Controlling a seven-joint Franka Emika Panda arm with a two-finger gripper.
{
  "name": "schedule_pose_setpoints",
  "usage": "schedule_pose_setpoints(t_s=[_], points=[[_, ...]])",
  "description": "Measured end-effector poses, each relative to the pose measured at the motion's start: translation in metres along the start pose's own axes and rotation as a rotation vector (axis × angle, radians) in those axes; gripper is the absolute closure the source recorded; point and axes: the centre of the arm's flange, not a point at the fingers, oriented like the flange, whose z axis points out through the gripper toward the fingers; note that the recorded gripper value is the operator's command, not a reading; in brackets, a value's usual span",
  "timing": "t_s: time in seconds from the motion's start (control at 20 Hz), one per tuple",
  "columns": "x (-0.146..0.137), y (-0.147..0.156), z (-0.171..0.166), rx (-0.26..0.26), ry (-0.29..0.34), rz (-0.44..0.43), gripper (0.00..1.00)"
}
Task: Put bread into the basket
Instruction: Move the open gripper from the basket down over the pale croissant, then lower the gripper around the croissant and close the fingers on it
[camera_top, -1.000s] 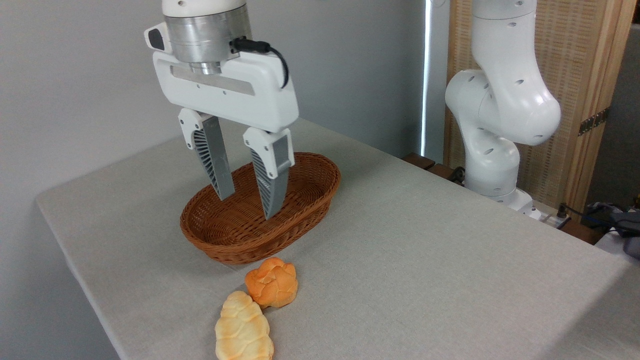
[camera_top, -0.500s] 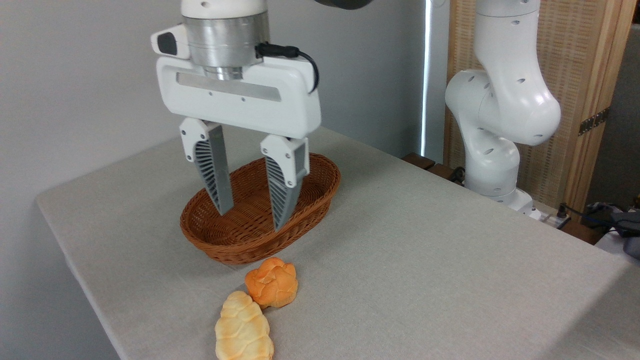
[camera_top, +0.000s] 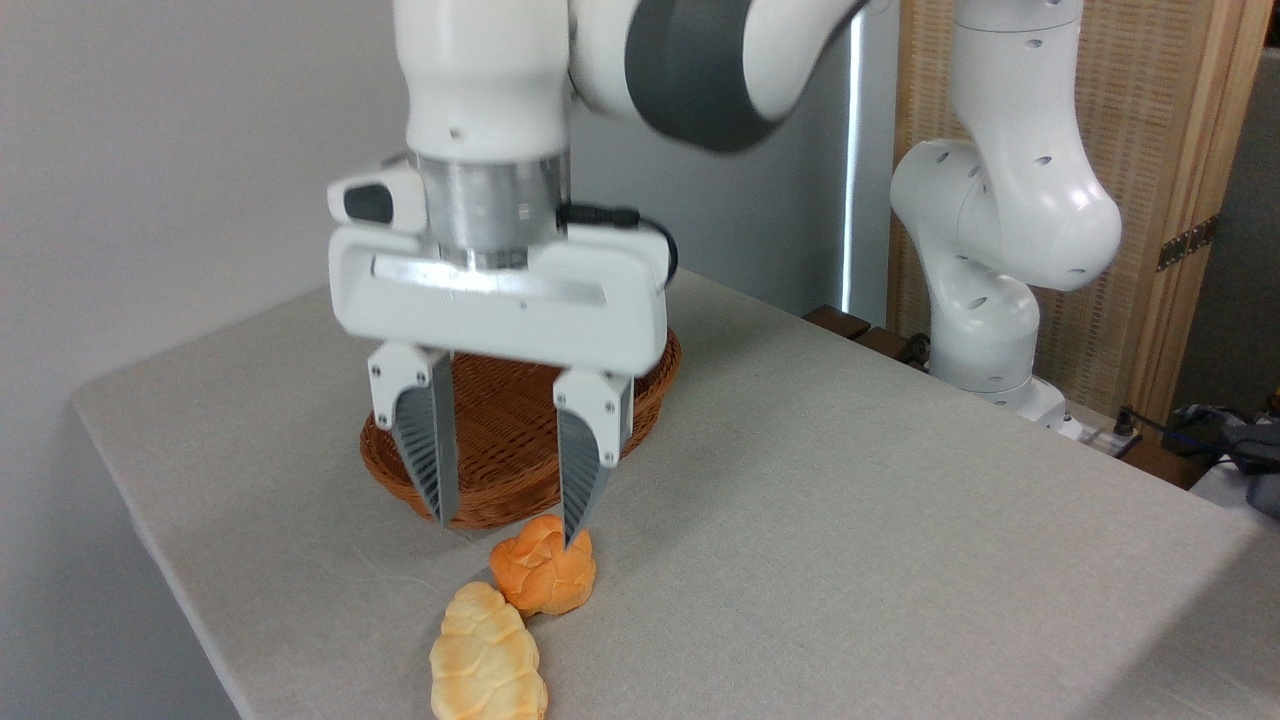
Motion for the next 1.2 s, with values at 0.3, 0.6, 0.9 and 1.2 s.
schedule_pose_setpoints(t_s=[0.3, 0.6, 0.9, 1.2], points=[[-0.019, 0.001, 0.066, 0.012, 0.062, -0.098, 0.0], [-0.02, 0.001, 0.093, -0.014, 0.084, -0.17, 0.0], [-0.017, 0.002, 0.111, -0.02, 0.091, -0.194, 0.0], [-0.013, 0.007, 0.115, -0.019, 0.105, -0.188, 0.0]])
